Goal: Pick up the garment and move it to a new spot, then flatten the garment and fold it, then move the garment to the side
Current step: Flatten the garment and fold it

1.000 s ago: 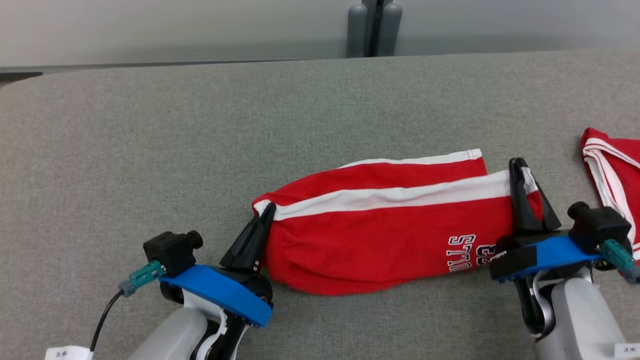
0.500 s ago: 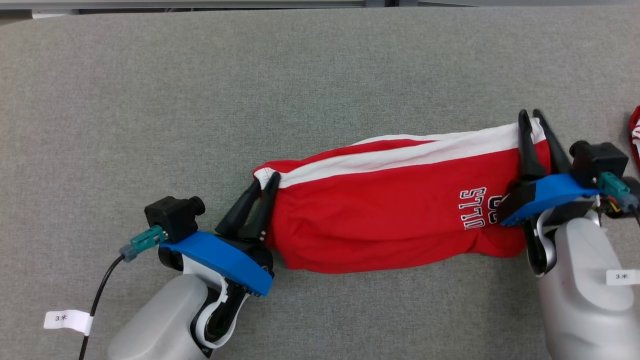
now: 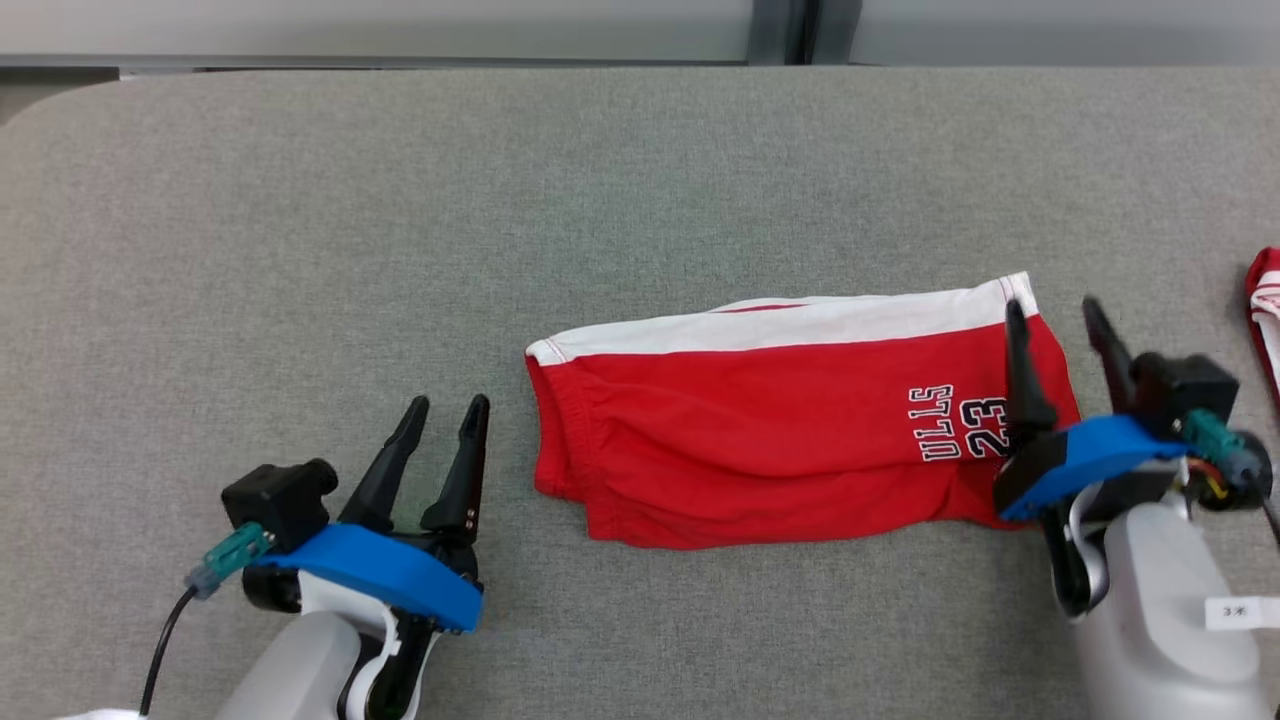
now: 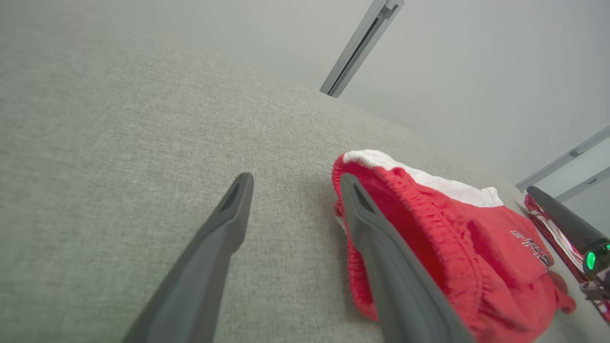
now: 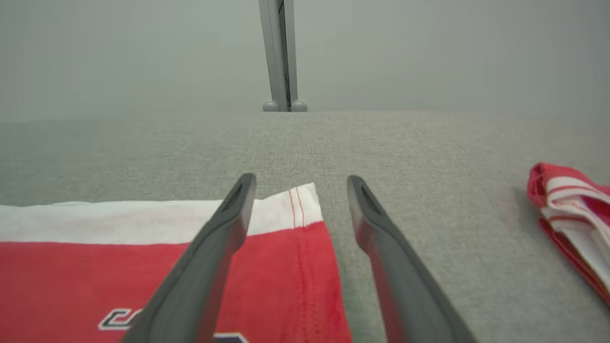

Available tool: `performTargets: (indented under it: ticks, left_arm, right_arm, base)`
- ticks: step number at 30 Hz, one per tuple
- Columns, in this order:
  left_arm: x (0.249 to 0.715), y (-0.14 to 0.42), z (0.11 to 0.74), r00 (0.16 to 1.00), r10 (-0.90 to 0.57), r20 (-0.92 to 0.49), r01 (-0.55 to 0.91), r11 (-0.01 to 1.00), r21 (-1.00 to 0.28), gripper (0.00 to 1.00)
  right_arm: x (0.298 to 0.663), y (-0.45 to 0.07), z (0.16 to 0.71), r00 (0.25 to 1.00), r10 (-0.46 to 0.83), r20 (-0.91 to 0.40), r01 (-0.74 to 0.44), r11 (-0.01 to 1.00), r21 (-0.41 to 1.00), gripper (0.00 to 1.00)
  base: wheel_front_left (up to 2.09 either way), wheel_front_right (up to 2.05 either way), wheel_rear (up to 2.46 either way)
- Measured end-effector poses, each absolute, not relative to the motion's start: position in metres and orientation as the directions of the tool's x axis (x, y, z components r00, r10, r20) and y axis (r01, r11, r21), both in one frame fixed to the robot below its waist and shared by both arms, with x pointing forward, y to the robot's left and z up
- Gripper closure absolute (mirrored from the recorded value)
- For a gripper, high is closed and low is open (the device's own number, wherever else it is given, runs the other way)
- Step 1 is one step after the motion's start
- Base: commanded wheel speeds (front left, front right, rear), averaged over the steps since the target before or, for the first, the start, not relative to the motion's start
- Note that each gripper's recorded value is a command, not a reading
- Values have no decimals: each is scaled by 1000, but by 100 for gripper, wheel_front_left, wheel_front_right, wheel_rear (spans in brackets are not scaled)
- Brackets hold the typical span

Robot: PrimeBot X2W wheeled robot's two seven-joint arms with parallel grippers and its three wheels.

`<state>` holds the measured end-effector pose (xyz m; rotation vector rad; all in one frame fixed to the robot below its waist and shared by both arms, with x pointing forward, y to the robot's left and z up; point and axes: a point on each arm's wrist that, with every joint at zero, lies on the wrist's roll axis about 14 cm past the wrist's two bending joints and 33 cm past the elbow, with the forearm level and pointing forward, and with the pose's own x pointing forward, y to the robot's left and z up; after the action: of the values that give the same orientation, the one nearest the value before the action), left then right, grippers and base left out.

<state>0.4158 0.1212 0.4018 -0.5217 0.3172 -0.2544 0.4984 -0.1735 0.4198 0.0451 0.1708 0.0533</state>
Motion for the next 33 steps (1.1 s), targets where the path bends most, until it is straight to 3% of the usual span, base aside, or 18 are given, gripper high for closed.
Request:
performTargets:
  ticks: [4,7,11,12,13,33]
  left_arm:
    - [413,136,406,938,-269,-219,137,867,-478,0]
    - [401,144,403,948,-220,-228,93,881,-463,0]
    - [395,150,404,953,-199,-229,81,894,-441,0]
    - [395,150,404,953,-199,-229,81,894,-441,0]
    - [394,152,405,954,-193,-227,78,897,-436,0]
    - [331,149,414,968,-143,-206,56,924,-377,0]
  right_arm:
    - [480,-173,397,966,58,-250,-46,997,57,0]
    - [457,-172,363,922,58,-383,-27,996,84,0]
    - [454,-168,355,904,65,-424,-19,994,111,0]
    - [454,-168,355,904,65,-424,-19,994,111,64]
    - [454,-168,356,904,64,-424,-14,993,120,100]
    - [398,-200,393,946,-32,-323,85,985,151,100]
  base:
    - [0,0,0]
    - [0,0,0]
    - [0,0,0]
    - [0,0,0]
    - [0,0,0]
    - [0,0,0]
